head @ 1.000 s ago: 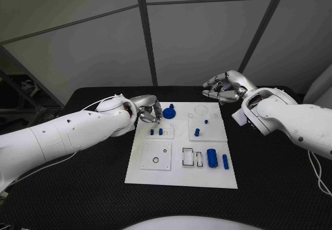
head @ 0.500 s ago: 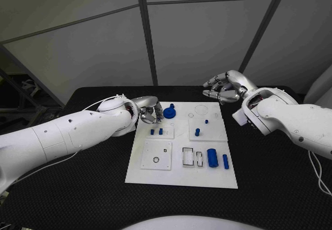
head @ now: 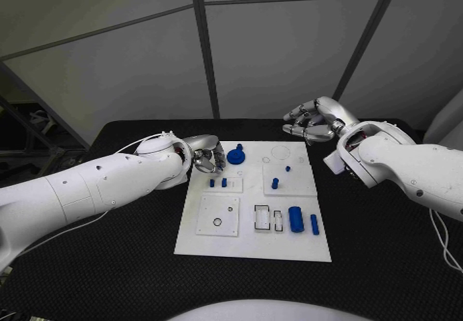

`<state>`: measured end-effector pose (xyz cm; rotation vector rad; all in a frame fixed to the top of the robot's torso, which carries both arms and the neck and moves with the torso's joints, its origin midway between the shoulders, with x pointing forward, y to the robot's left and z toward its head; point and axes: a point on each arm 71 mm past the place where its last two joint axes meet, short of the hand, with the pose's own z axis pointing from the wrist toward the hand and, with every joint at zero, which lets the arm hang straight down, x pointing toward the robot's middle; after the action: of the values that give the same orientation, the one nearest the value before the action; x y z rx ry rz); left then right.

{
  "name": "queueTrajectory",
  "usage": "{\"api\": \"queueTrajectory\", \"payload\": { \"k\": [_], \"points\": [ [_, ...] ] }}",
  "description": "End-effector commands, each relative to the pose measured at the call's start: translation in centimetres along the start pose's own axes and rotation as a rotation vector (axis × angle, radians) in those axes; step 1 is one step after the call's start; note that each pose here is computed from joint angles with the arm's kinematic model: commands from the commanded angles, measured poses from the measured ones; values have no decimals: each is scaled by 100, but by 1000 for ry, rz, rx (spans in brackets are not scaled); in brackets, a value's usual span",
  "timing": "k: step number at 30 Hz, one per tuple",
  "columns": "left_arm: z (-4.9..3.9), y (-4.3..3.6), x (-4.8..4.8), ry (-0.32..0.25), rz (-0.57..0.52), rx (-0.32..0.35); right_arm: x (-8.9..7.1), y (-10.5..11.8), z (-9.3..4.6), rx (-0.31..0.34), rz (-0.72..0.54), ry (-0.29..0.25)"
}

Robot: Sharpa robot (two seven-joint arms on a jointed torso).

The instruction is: Assemble the parts on the task board

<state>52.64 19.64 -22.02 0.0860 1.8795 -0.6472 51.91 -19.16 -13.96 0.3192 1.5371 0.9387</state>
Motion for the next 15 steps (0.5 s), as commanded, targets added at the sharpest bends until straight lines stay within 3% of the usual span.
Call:
{"api": "queueTrajectory", "payload": {
  "k": [1, 15],
  "points": [
    [7, -8, 21, 25, -1, -3, -3, 16, 2, -11, -2, 3],
    [16, -57, 46, 30, -7, 20, -3, 16, 1, -11, -2, 3]
  ]
}}
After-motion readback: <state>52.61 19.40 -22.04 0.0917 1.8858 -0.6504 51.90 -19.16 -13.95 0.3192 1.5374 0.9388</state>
